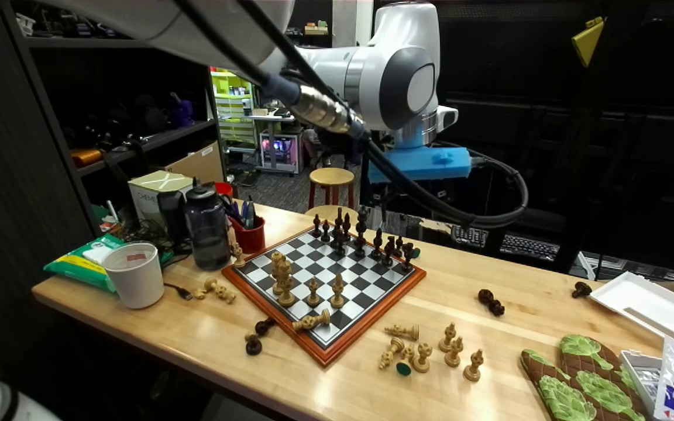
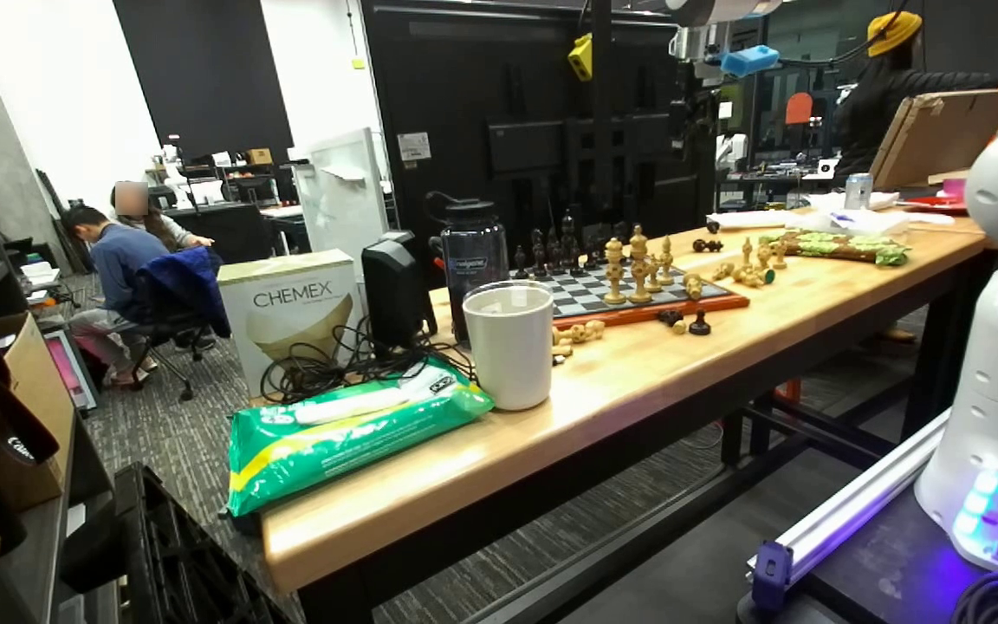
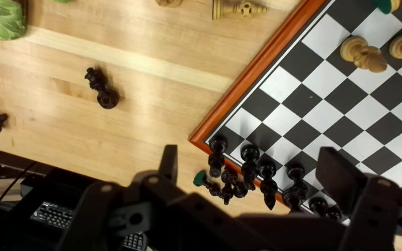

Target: Put the dark brown chess piece on the board

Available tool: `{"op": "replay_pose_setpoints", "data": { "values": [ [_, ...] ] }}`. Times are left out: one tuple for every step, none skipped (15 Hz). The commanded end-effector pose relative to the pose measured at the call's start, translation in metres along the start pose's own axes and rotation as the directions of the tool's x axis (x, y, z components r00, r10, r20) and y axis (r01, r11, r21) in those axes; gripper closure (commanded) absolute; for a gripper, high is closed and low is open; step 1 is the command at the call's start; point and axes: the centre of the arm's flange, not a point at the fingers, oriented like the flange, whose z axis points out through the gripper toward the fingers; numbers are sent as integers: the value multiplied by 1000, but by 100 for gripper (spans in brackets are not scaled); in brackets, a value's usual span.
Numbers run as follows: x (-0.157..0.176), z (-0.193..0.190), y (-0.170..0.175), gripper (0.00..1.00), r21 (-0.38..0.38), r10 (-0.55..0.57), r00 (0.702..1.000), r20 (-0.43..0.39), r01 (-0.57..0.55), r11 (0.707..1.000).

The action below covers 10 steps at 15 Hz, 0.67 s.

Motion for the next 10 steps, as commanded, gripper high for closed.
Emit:
{"op": "replay_pose_setpoints", "data": {
  "values": [
    [33, -4, 4, 0, 40, -78, 997, 2, 78, 996],
    [16, 3, -2, 0, 10, -29, 1000, -1, 29, 1000],
    [21, 4, -3, 0, 14, -32, 999, 0, 32, 999],
    [22, 7, -4, 0, 15, -30, 1000, 4, 30, 999],
    [21, 9, -4, 0, 16, -29, 1000, 7, 29, 999],
    [21, 9, -3, 0, 16, -28, 1000, 8, 27, 999],
    [20, 9, -2, 0, 15, -25, 1000, 8, 25, 1000],
    [20, 9, -1, 0, 15, -24, 1000, 8, 23, 1000],
    [20, 9, -1, 0, 15, -24, 1000, 9, 24, 1000],
    [26, 13, 1, 0, 18, -40, 999, 8, 40, 999]
  ]
}}
